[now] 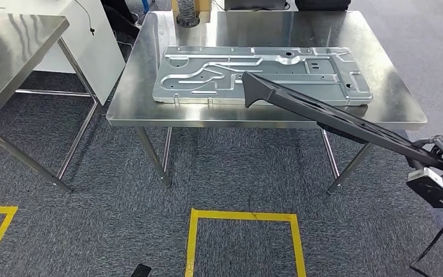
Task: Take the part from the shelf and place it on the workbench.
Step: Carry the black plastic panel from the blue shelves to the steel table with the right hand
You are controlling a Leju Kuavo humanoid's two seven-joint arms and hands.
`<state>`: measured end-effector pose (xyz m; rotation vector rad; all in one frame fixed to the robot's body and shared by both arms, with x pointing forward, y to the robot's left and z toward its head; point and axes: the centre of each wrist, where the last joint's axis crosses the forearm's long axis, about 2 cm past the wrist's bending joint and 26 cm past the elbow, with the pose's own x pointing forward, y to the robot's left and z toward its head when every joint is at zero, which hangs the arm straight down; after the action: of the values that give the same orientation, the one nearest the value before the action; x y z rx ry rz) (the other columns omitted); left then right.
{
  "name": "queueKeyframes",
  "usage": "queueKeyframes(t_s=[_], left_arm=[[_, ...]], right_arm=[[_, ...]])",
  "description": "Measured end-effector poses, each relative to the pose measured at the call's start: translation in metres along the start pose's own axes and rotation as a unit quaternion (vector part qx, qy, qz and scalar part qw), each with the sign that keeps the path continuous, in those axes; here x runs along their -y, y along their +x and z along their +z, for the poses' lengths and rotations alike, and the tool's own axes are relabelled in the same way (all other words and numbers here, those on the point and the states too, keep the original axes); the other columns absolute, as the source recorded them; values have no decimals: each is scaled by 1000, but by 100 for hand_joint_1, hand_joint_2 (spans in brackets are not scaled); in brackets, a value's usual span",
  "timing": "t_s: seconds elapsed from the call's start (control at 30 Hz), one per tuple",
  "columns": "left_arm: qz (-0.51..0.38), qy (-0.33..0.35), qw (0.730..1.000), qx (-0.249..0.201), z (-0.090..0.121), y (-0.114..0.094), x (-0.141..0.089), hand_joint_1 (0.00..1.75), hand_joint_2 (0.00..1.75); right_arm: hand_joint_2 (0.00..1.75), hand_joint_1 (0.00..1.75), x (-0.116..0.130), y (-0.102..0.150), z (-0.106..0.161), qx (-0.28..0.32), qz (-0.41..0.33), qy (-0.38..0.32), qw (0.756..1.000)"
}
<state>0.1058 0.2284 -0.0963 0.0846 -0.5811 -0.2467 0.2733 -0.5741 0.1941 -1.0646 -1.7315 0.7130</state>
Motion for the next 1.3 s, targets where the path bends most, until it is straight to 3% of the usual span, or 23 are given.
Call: queueKeyframes(t_s=[0.3,0.57,0.83,1.3], left_arm=[[-11,-5,1000,4,-2,4,-1,0,175],[-18,-9,1000,10,-4,12,-2,0,175],[-20,-16,1000,17,-4,12,-1,0,175],[-17,-15,1000,14,-3,9,0,0,175]], right_arm=[[175,157,15,-10,1,-15,16,-1,1000],[175,157,40,-23,-12,-26,57,2,998],[175,157,32,-17,-7,-19,99,43,994],[175,157,24,-2,-39,21,122,82,989]])
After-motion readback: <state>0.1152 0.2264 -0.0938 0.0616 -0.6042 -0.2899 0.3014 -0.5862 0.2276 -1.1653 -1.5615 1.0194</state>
